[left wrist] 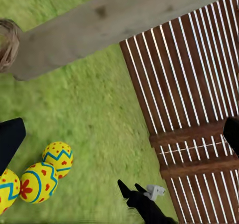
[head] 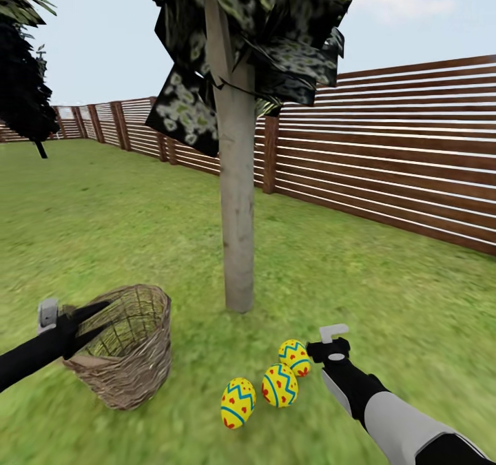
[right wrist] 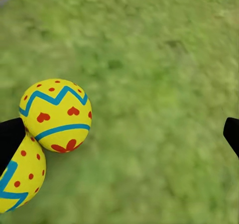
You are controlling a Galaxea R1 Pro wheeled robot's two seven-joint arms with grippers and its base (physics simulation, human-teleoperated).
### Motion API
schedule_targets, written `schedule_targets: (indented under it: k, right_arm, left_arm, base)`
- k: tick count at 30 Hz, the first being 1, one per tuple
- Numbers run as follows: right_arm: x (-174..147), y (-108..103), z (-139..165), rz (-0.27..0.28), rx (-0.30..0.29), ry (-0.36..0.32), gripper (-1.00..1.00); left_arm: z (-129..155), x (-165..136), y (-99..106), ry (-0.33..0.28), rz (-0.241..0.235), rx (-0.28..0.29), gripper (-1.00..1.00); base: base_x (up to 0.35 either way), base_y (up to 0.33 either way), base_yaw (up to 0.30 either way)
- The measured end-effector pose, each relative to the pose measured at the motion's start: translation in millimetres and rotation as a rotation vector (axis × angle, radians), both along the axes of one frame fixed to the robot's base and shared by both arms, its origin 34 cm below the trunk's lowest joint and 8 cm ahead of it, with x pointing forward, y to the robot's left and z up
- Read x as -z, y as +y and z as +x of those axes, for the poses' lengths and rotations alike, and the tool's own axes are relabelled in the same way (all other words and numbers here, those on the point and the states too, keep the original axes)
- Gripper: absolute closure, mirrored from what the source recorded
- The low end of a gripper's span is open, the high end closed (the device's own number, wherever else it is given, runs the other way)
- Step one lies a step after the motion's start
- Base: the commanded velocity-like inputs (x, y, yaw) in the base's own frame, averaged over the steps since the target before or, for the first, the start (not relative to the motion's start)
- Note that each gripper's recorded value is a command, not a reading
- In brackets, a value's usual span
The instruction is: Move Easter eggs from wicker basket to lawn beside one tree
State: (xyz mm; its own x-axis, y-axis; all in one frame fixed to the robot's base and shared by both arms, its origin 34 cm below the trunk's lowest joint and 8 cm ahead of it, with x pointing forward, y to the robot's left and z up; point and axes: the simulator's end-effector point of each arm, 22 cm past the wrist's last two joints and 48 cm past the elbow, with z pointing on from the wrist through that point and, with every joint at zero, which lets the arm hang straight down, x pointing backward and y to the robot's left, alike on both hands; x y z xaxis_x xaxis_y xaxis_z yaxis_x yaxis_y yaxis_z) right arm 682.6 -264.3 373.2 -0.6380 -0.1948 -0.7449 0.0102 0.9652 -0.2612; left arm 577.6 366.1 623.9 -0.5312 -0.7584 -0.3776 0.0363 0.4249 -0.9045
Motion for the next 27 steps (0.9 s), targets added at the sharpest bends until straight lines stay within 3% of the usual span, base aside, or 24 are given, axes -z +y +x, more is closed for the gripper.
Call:
schedule_targets:
  k: [8, 13, 20, 24, 27]
  right_arm:
    - [-13.8, -0.8, 2.4, -0.002, 0.003, -0.021, -1.00]
    - [-20.7, -3.3, 2.7, -0.002, 0.009, -0.030, -1.00]
    - [-34.2, -9.3, 2.7, -0.009, 0.016, -0.048, -1.00]
    - [-43.5, -12.0, 3.4, -0.011, 0.018, -0.063, -1.00]
    - [-49.3, -12.5, 2.9, -0.012, 0.019, -0.070, -1.00]
  left_arm:
    - [-25.7, 19.6, 3.9, 0.060, 0.042, 0.023, -1.00]
    - [-46.8, 40.8, -1.9, 0.113, 0.050, 0.045, -1.00]
    - [-64.9, 50.8, -1.0, 0.141, 0.061, 0.044, -1.00]
    - [-75.0, 66.1, 6.1, 0.178, 0.141, 0.036, -1.00]
    - [-80.7, 71.6, 9.3, 0.192, 0.173, 0.032, -1.00]
  base:
    - [0.000, 0.000, 0.134]
    - [0.000, 0.000, 0.124]
    - [0.000, 0.000, 0.015]
    - [0.000, 0.000, 0.000]
    - [0.000, 0.000, 0.000]
